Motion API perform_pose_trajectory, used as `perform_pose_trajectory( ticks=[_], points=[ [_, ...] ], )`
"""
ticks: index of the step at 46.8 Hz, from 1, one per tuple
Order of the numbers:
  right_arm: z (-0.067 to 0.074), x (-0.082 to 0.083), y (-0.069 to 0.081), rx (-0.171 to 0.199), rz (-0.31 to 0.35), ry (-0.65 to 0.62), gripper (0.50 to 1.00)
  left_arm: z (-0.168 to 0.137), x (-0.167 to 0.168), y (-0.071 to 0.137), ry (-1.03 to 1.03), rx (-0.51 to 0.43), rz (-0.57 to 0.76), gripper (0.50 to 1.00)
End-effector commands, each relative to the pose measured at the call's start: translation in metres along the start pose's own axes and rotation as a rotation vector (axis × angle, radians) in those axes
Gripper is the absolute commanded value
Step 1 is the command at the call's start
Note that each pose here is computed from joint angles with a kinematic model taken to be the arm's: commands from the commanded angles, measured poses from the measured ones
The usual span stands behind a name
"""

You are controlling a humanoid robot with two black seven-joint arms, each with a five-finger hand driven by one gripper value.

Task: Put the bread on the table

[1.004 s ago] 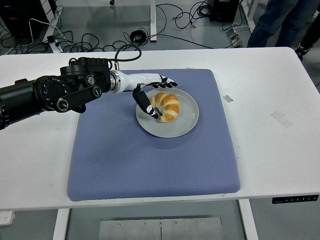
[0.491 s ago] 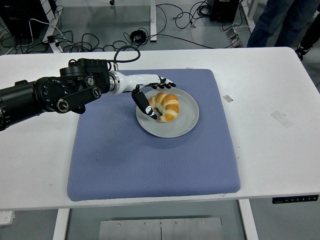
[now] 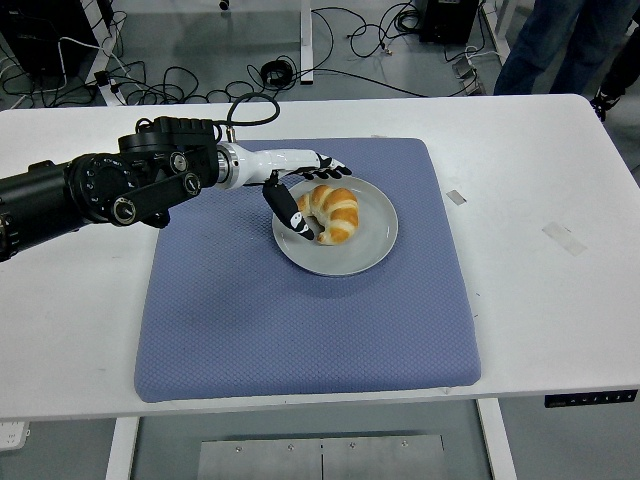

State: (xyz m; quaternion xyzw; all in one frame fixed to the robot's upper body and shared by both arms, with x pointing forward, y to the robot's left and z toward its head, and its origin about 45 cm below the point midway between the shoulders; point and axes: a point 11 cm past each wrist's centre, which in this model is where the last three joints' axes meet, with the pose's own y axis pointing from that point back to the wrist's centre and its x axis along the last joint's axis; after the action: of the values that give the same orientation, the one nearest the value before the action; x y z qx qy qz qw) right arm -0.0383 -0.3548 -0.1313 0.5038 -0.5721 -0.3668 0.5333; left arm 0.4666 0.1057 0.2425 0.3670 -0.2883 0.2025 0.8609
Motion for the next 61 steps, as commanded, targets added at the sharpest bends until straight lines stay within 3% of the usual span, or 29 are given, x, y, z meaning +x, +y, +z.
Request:
perform_pose_trajectory(
  ticks=[1, 34, 42, 57, 61],
  points=[
    [0.0, 0.0, 0.0, 0.0, 0.0, 0.0, 1.0, 0.001, 0.0, 0.0, 0.0, -0.002, -0.001, 0.978],
    [0.0, 0.0, 0.0, 0.0, 0.0, 0.0, 1.0, -0.001, 0.0, -0.002, 0.0, 0.006, -0.004, 0.977],
    [0.0, 0.0, 0.0, 0.0, 0.0, 0.0, 1.0, 0.004, -0.001, -0.003, -0.022, -0.035, -0.01, 0.971],
    [0.0, 0.0, 0.0, 0.0, 0.0, 0.0, 1.0, 0.003, -0.01, -0.007, -0.09, -0.045, -0.031, 0.868],
    [0.0, 0.0, 0.0, 0.0, 0.0, 0.001, 1.0, 0.003, -0.01, -0.007, -0.091, -0.043, -0.031, 0.819]
  ],
)
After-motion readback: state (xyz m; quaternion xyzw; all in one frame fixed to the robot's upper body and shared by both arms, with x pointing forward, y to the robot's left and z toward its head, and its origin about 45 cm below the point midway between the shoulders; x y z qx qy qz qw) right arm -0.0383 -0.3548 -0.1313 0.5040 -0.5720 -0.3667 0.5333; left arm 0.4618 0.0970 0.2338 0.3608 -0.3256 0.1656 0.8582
